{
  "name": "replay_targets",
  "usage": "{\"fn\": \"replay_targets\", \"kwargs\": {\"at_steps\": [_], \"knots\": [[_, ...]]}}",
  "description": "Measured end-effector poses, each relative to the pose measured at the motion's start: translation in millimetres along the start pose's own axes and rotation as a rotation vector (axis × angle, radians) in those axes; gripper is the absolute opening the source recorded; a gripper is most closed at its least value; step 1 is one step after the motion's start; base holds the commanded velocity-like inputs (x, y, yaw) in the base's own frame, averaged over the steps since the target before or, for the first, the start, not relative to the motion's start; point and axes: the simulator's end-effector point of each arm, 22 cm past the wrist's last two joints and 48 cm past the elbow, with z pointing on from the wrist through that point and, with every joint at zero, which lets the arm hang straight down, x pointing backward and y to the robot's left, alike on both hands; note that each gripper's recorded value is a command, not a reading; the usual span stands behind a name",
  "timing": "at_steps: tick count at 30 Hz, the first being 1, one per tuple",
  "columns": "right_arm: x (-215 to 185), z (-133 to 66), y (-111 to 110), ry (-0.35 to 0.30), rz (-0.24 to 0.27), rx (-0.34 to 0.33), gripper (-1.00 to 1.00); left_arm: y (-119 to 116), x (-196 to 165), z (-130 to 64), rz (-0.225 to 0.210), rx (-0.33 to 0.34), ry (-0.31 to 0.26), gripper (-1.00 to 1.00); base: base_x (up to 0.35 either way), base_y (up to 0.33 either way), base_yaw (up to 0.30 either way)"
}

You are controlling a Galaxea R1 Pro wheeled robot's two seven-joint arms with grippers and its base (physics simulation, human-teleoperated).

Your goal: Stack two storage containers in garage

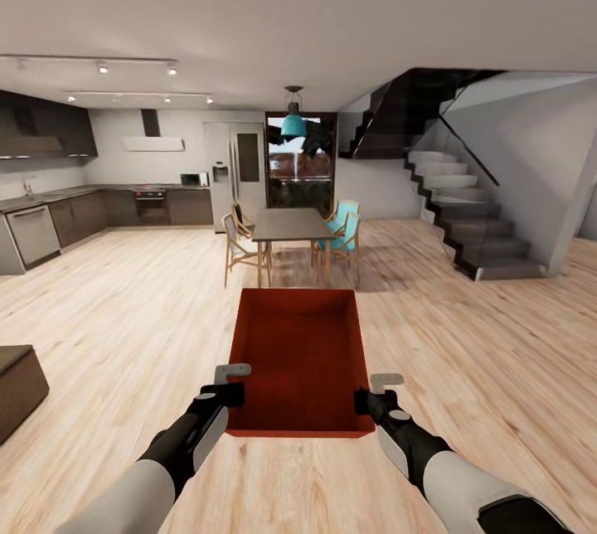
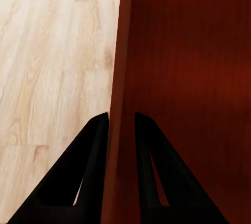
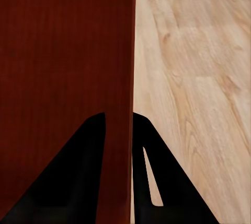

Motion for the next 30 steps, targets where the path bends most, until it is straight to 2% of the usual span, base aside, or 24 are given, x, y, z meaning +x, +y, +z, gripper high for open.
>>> {"fn": "replay_targets", "kwargs": {"at_steps": [21,30], "knots": [[0.4,0.0,0.1,0.003,-0.001,-0.002,-1.0,0.1,1.1,0.1,-0.002,0.0,0.003,-1.0,0.322,0.0,-0.002],[0.4,0.0,0.4,0.002,0.0,-0.001,-1.0,0.3,0.9,0.1,-0.002,0.0,0.002,-1.0,0.322,0.0,-0.206]]}}
